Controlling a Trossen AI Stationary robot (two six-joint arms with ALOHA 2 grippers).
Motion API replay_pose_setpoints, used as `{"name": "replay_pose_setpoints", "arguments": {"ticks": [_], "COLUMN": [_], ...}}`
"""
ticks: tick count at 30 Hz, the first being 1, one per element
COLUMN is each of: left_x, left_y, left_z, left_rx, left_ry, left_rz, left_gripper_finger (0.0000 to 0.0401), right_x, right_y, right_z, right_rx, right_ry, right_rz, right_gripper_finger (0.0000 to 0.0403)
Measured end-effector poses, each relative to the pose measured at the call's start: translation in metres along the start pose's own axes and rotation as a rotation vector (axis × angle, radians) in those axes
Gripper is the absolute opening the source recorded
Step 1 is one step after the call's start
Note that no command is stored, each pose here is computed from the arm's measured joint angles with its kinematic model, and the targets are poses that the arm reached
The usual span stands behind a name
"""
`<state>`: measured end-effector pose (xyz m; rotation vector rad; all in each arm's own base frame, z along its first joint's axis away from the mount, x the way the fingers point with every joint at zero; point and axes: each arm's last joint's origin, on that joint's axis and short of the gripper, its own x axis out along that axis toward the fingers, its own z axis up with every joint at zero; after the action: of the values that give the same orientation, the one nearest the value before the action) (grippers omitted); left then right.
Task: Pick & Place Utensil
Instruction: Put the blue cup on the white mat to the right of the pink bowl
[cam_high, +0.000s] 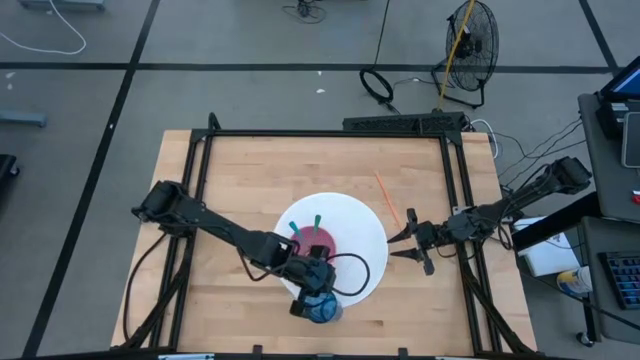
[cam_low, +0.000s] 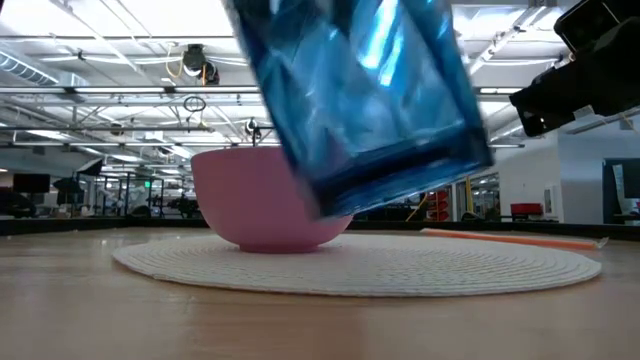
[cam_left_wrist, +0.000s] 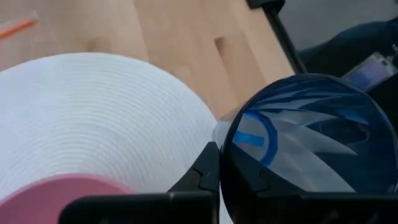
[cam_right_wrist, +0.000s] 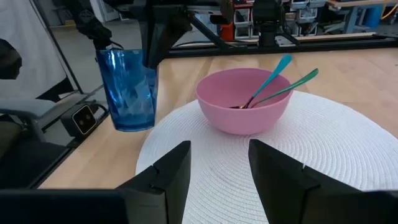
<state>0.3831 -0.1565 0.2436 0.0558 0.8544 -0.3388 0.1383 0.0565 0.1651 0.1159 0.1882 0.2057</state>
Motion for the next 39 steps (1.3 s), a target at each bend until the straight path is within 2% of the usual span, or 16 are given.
{"name": "replay_pose_setpoints", "arguments": {"ticks": [6,13,19,39], "left_x": [0.000,0.012,0.018,0.018], "left_y": [-0.003,0.008,0.013,0.012], "left_z": [0.001,0.006,0.003,0.003], "left_rx": [0.003,-0.021,-0.057,-0.031], "left_ry": [-0.011,-0.073,-0.053,-0.052], "left_rz": [-0.003,-0.002,0.002,-0.024], "left_gripper_finger": [0.0006,0.0006,0.0016,0.0021], "right_x": [0.000,0.000,0.000,0.000], "right_y": [0.000,0.000,0.000,0.000], "right_z": [0.000,0.001,0.001,0.000], "right_rx": [-0.002,0.000,0.001,-0.002], "right_ry": [-0.003,-0.010,-0.012,0.001], "right_rz": [0.000,0.001,0.002,-0.001], "right_gripper_finger": [0.0155,0.0155,0.0155,0.0155]}}
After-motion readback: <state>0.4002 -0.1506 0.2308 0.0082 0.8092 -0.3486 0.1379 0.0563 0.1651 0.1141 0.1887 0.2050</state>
